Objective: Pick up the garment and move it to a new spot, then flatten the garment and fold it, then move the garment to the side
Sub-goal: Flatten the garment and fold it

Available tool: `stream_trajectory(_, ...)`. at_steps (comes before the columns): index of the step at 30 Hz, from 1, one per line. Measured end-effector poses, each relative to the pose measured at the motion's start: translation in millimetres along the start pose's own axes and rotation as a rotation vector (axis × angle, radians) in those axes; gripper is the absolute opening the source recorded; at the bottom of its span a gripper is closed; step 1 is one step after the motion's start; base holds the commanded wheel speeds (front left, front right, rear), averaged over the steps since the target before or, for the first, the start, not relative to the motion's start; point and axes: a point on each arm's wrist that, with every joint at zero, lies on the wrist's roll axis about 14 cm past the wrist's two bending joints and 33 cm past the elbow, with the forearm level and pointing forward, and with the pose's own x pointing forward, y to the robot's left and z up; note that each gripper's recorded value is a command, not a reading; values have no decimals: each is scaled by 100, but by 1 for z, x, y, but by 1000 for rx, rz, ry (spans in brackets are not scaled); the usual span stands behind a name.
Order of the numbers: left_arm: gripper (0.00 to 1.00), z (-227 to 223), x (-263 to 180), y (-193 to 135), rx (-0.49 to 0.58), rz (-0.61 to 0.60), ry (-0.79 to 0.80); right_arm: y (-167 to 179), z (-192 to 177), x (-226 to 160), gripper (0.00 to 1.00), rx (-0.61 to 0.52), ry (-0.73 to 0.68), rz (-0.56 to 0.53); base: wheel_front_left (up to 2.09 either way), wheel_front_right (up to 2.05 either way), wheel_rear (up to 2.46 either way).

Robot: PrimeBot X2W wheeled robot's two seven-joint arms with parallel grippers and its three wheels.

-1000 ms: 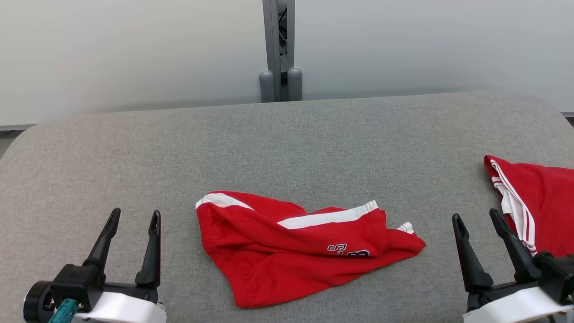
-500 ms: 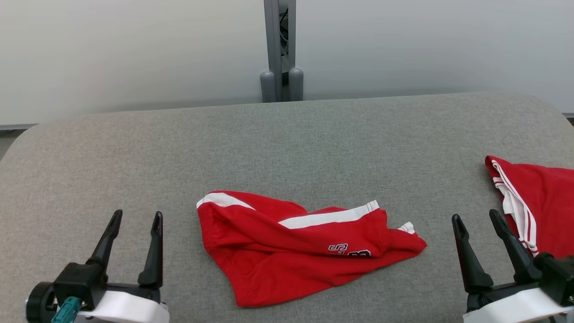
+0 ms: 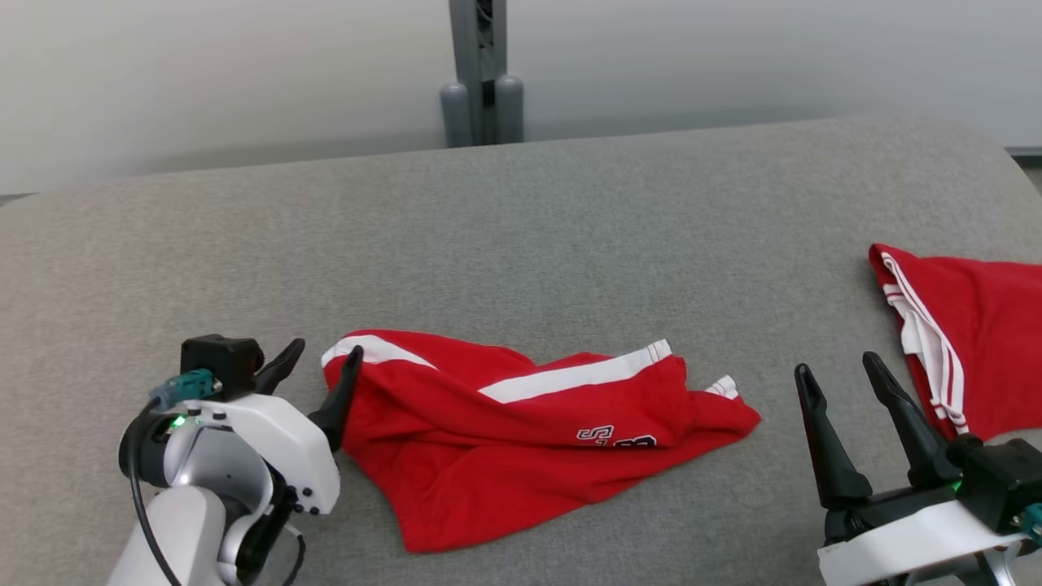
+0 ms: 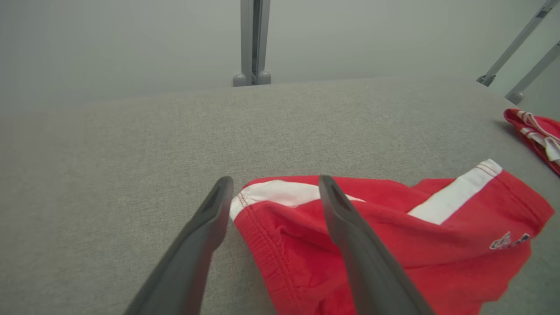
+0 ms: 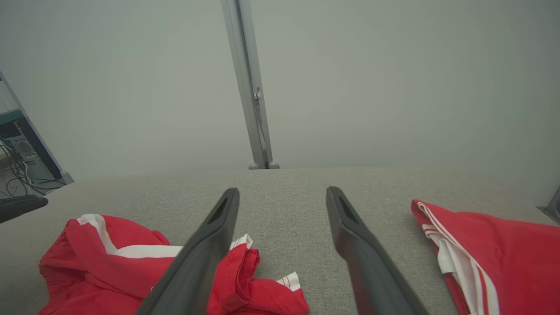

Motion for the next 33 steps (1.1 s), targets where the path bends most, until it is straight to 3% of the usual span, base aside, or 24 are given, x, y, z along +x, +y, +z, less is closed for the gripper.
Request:
stream_trajectory(6,100,-38,26,15,-10,10,177,-16,-12,-3,100,10,29,-51,0,0,0)
stream_trajectory(8,91,-50,30,15,-18,3,224,-20,-16,-4,100,13,38,-64,0,0,0)
stream_trajectory(10,67,-61,32,13,-27,-3,264,-23,-18,-4,100,18,42,-73,0,0,0)
stream_trajectory(11,16,-66,32,12,-33,-8,281,-23,-19,-4,100,21,43,-76,0,0,0)
stream_trajectory(12,0,-70,32,11,-35,-12,296,-24,-19,-3,100,22,43,-77,0,0,0)
stream_trajectory(16,0,-64,35,8,-15,-28,250,-26,-16,0,100,21,26,-80,0,0,0)
stream_trajectory(23,0,-31,29,2,145,-52,95,-28,-16,6,100,24,17,-81,0,0,0)
stream_trajectory(28,0,-53,2,-8,210,-53,119,-25,-16,12,100,25,15,-66,0,0,0)
stream_trajectory(33,0,-76,-20,-12,186,-31,153,-23,-18,15,100,23,20,-59,0,0,0)
